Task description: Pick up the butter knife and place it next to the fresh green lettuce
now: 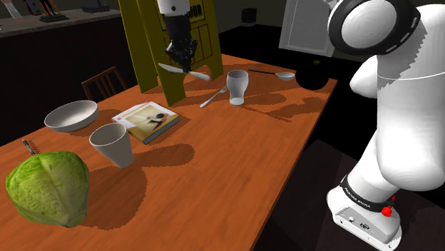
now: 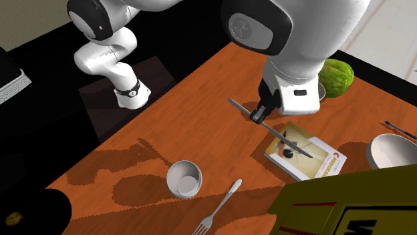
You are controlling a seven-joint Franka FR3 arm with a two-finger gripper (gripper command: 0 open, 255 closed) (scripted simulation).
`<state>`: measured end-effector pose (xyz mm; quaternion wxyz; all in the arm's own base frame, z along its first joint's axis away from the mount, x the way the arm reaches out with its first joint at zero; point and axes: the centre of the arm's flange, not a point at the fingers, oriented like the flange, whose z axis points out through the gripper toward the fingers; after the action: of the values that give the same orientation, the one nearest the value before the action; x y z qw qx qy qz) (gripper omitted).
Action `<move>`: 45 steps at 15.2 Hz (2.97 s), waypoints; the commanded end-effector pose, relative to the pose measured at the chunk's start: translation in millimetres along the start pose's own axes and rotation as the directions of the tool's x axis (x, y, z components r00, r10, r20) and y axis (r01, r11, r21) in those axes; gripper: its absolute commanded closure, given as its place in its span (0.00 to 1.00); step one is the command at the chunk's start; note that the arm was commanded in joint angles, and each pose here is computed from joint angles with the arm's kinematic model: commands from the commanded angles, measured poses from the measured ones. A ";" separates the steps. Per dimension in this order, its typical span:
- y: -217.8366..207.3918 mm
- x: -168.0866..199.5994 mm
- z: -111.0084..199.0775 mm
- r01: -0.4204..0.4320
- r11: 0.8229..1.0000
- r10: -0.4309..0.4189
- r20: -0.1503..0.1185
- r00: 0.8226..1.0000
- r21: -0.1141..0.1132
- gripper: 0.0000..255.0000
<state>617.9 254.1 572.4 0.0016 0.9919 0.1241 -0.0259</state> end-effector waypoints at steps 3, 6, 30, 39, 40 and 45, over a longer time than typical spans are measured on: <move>-49.9 -12.0 1.6 -0.001 1.000 0.001 0.000 1.000 0.000 1.00; -88.0 -22.5 2.2 -0.001 1.000 0.001 0.000 1.000 0.000 1.00; -305.3 -80.2 43.0 -0.001 1.000 0.001 0.000 1.000 0.000 1.00; -305.2 -77.8 90.4 -0.001 1.000 0.001 0.000 1.000 0.000 1.00; -305.1 -77.5 95.7 -0.001 1.000 0.001 0.000 1.000 0.000 1.00; -305.0 -76.1 122.0 -0.001 1.000 0.001 0.000 1.000 0.000 1.00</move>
<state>461.5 529.5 461.7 0.0012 0.9920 0.1239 -0.0254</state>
